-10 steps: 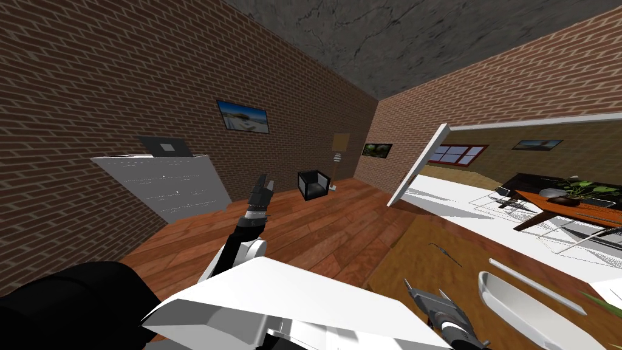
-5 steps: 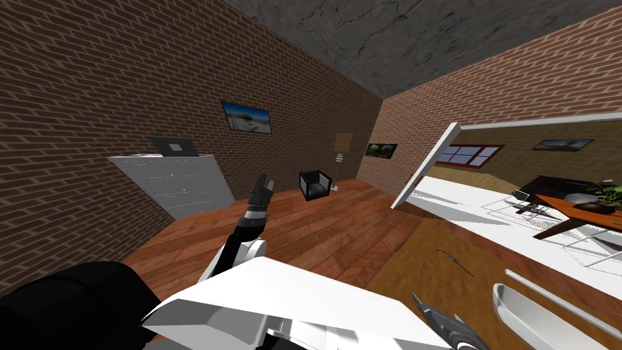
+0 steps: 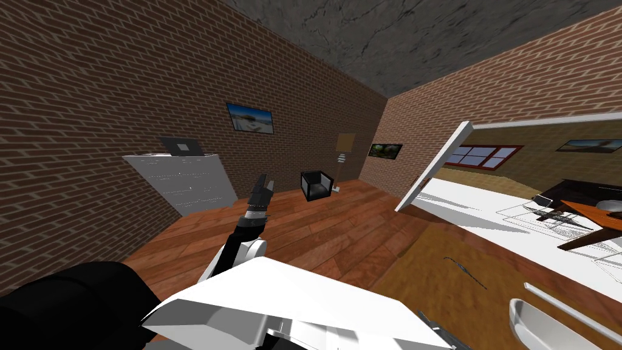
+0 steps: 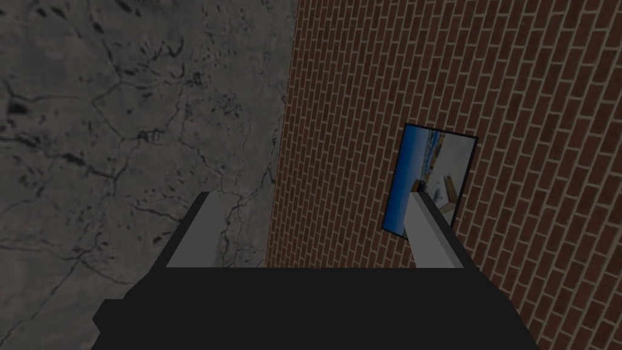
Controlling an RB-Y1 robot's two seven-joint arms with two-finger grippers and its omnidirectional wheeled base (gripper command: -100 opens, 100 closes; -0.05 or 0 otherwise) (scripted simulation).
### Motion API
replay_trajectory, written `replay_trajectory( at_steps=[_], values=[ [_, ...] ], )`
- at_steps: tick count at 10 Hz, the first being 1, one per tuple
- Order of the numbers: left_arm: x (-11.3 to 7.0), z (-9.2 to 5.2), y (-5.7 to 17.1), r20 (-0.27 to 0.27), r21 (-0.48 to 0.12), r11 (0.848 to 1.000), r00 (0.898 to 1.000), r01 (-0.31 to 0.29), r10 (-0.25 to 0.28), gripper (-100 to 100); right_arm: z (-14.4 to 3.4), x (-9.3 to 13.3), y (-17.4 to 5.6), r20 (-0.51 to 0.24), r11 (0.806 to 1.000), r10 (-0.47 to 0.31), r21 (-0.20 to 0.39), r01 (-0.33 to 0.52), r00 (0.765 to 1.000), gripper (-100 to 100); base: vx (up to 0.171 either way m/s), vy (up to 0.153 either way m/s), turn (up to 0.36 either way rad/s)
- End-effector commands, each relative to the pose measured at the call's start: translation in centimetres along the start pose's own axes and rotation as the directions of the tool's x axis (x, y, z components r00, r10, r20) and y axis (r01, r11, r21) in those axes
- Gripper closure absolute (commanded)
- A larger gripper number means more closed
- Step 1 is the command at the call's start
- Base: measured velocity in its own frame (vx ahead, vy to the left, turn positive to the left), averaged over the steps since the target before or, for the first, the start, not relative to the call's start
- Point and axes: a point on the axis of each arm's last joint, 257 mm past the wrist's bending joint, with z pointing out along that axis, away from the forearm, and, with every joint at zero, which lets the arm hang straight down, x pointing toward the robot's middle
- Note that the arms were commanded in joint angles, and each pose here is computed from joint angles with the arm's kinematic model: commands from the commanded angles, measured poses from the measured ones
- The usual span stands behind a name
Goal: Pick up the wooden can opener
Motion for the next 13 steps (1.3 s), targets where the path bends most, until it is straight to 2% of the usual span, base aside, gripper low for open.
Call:
replay_trajectory(
  at_steps=[1,2,3,4,5,6,7,8,9,10,11,12,13],
  values=[
    [0.0,0.0,0.0,0.0,0.0,1.0,1.0,0.0,0.0,0,0.2,-2.1,0.6,0.065,0.996,0.084,-0.005,-0.084,0.994,-100,0.027,-0.045,0.066],
    [0.0,0.0,0.0,0.0,0.0,1.0,1.0,0.0,0.0,0,0.1,-2.3,0.5,0.074,0.993,0.114,-0.006,-0.114,0.991,-100,0.022,-0.035,0.041],
    [0.0,0.0,0.0,0.0,0.0,1.0,1.0,0.0,0.0,0,0.1,-4.2,0.9,0.128,0.985,0.172,-0.015,-0.172,0.977,-100,0.022,-0.038,0.068],
    [0.0,0.0,0.0,0.0,0.0,1.0,1.0,0.0,0.0,0,0.1,-4.3,0.9,0.13,0.98,0.199,-0.018,-0.198,0.971,-100,0.019,-0.04,0.036],
    [0.0,0.0,0.0,0.0,0.0,1.0,1.0,0.0,0.0,0,0.1,-6.0,1.1,0.181,0.967,0.255,-0.031,-0.254,0.95,-100,0.023,-0.038,0.06],
    [0.0,0.0,0.0,0.0,0.0,1.0,1.0,0.0,0.0,0,0.1,-6.0,1.1,0.18,0.961,0.276,-0.035,-0.274,0.944,-100,0.017,-0.028,0.035],
    [0.0,0.0,0.0,0.0,0.0,1.0,1.0,0.0,0.0,0,-0.1,-7.7,1.2,0.226,0.942,0.335,-0.052,-0.332,0.915,-100,0.02,-0.037,0.055],
    [0.0,0.0,0.0,0.0,0.0,1.0,1.0,0.0,0.0,0,-0.1,-7.7,1.2,0.225,0.937,0.347,-0.055,-0.344,0.91,-100,0.023,-0.037,0.03],
    [0.0,0.0,0.0,0.0,0.0,1.0,1.0,0.0,0.0,0,-0.2,-9.1,1.2,0.265,0.912,0.407,-0.075,-0.402,0.874,-100,0.027,-0.046,0.043],
    [0.0,0.0,0.0,0.0,0.0,1.0,1.0,0.0,0.0,0,-0.2,-9.1,1.2,0.264,0.91,0.412,-0.077,-0.407,0.872,-100,0.017,-0.038,0.028],
    [0.0,0.0,0.0,0.0,0.0,1.0,1.0,0.0,0.0,0,-0.4,-10.5,1.0,0.299,0.881,0.469,-0.099,-0.462,0.831,-100,0.015,-0.039,0.041],
    [0.0,0.0,0.0,0.0,0.0,1.0,1.0,0.0,0.0,0,-0.4,-10.5,1.0,0.299,0.881,0.469,-0.099,-0.462,0.831,-100,0.009,-0.032,0.027],
    [0.0,0.0,0.0,0.0,0.0,1.0,1.0,0.0,0.0,0,-0.6,-11.7,0.8,0.327,0.851,0.52,-0.122,-0.51,0.789,-100,0.01,-0.037,0.037]
  ],
)
